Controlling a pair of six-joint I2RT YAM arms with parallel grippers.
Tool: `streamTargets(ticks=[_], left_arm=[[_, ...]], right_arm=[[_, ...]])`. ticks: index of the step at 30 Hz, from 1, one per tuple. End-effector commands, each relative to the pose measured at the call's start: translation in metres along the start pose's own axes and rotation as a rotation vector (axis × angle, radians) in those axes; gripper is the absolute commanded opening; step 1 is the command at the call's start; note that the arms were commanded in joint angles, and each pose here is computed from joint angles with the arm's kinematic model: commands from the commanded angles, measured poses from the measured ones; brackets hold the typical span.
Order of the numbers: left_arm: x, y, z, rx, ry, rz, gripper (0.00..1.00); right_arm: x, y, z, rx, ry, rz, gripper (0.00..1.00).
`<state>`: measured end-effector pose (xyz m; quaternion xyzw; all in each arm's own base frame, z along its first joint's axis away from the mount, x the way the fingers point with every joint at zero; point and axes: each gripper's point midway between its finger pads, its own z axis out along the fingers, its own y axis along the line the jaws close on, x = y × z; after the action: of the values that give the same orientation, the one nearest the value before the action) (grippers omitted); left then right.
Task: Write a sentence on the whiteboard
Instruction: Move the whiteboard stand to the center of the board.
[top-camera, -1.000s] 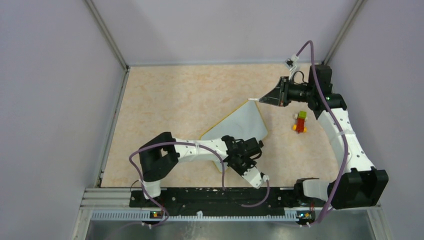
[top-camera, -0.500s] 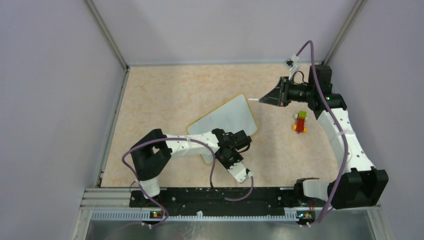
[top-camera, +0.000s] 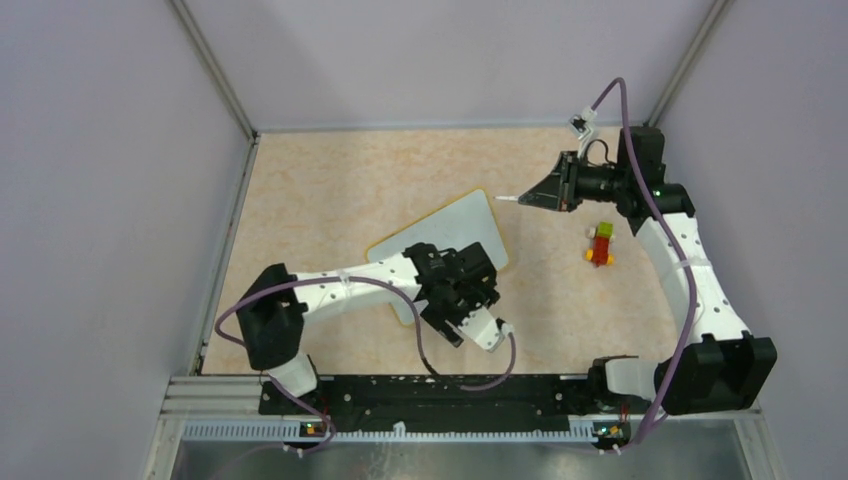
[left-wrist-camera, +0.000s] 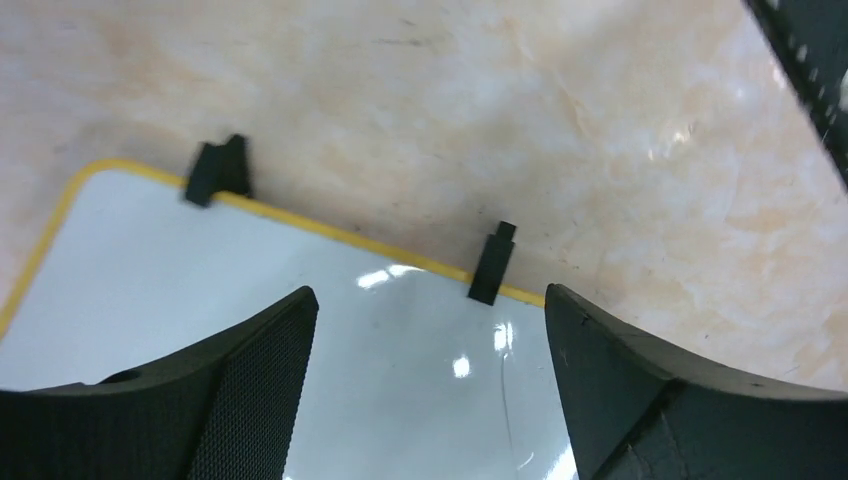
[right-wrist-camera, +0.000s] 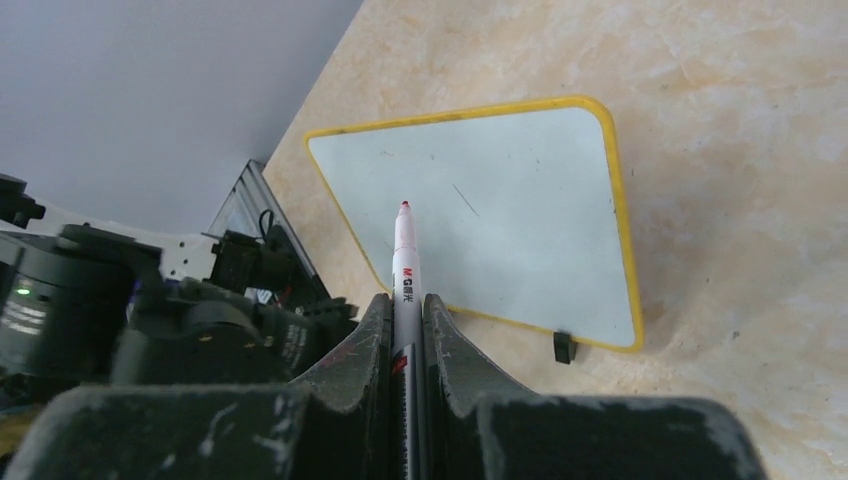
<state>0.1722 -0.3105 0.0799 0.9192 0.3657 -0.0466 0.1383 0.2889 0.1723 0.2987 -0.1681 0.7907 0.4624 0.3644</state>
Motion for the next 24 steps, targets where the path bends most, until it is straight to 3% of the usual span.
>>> streamTargets(ticks=[1, 4, 7, 10, 15, 18, 21, 24], left_arm=[[-0.045, 0.029, -0.073, -0.163, -0.259, -0.239, 0.91], [-0.038, 0.053, -0.124, -0.28, -0.445, -0.52, 0.98], [0.011, 0.076, -0.187, -0.44, -0.608, -0.723, 0.97], [0.088, 0.076, -0.231, -0.605, -0.608, -0.852, 0.98], [0.183, 0.045, -0.244, -0.616, -0.636, -1.045, 0.98], [0.184, 0.025, -0.239, -0.491, -0.783, -1.123, 0.97], [0.161, 0.016, -0.234, -0.372, -0.955, -1.163, 0.89], [0.164, 0.021, -0.22, -0.337, -1.009, -1.275, 0.82]], right_arm=[[-0.031, 0.012, -0.007, -0.007, -0.043, -0.115, 0.0], [-0.041, 0.014, -0.008, -0.001, -0.051, -0.143, 0.0], [-0.048, 0.016, -0.009, 0.0, -0.063, -0.165, 0.0], [-0.051, 0.019, -0.011, -0.004, -0.071, -0.177, 0.0], [-0.041, 0.025, -0.01, -0.057, -0.042, -0.192, 0.0], [-0.03, 0.026, -0.006, -0.048, -0.008, -0.223, 0.0], [-0.014, 0.027, 0.002, -0.042, 0.045, -0.275, 0.0], [0.003, 0.033, 0.016, -0.032, 0.11, -0.364, 0.0]])
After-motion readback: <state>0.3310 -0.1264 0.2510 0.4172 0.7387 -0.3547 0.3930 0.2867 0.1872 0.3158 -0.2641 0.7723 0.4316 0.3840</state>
